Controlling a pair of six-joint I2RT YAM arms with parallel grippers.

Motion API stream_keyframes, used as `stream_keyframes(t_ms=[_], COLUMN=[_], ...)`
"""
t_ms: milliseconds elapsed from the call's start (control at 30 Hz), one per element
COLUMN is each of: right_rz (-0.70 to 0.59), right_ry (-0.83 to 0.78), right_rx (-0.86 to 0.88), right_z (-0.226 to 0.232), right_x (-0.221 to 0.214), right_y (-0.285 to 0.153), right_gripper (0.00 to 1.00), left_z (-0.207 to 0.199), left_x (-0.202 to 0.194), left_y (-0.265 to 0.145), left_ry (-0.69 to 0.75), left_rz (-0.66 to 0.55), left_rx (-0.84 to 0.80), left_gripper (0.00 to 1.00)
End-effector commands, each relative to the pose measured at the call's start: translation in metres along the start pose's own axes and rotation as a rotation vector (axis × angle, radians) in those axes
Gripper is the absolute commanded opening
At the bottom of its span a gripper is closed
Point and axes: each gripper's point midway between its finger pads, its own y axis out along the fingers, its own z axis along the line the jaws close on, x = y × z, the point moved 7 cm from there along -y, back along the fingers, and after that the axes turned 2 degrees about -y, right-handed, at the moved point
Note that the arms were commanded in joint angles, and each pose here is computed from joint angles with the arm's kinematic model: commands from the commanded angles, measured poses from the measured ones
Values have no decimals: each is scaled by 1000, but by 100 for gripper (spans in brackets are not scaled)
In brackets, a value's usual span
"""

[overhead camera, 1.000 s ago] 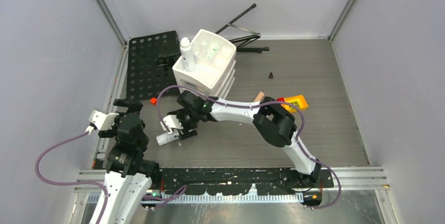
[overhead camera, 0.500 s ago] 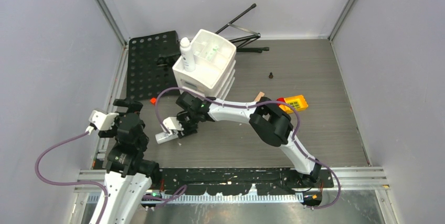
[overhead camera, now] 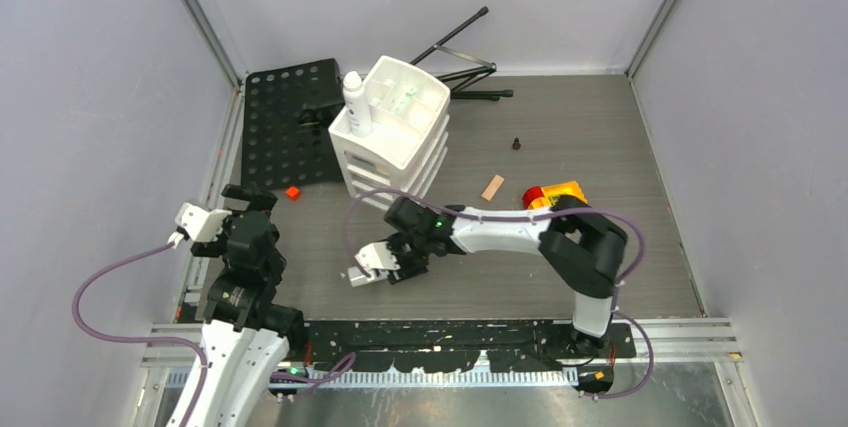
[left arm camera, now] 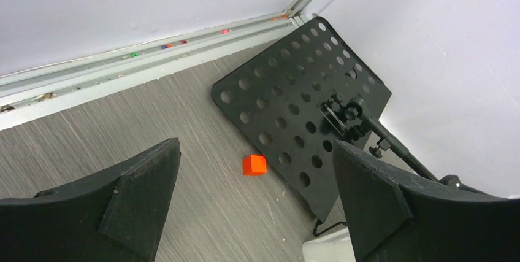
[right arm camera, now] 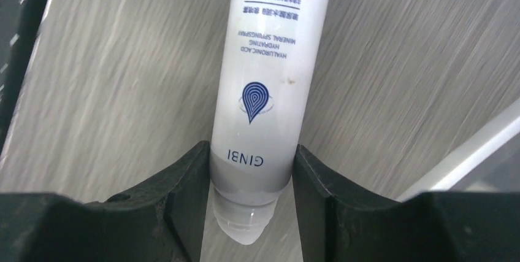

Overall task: Organize the makeup
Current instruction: Move the makeup to the center of the board.

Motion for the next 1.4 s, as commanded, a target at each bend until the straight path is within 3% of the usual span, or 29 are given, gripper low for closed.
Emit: stream_keyframes(t_ms=[0, 300, 433, 600, 800, 900, 1000, 1200, 1367], right_rz=[81, 213, 244, 188, 76, -68, -298, -567, -553], right_ry=[63, 125, 139, 181, 230, 354, 624, 1026, 1225], right_rx=[-141, -208, -235, -323, -471, -688, -841, -898, -962], right_z=[21, 55, 57, 55, 51, 43, 41, 53, 63], right_x=[-13, -44, -51, -47, -37, -29, -19, -18, -34], right_y=[-43, -69, -69, -75, -92, -107, -118, -115, -112], right_gripper=[26, 38, 51, 72, 81, 81, 76, 51, 37], left_z=[-9, -29, -40, -52, -46, -44, -40, -47, -49], left_x=[-2, -26, -42, -67, -101, -116, -133, -160, -182], left_y=[3, -4, -16, -33, -59, -69, -72, -86, -103], left_ry=[-8, 98, 132, 147, 86, 44, 50, 126, 239], left_rz=[5, 139, 263, 479, 688, 777, 860, 973, 1010], left_rx=[-25, -307, -474, -634, -845, -929, -957, -1039, -1062], left_gripper=[96, 99, 99, 98, 90, 81, 74, 62, 54])
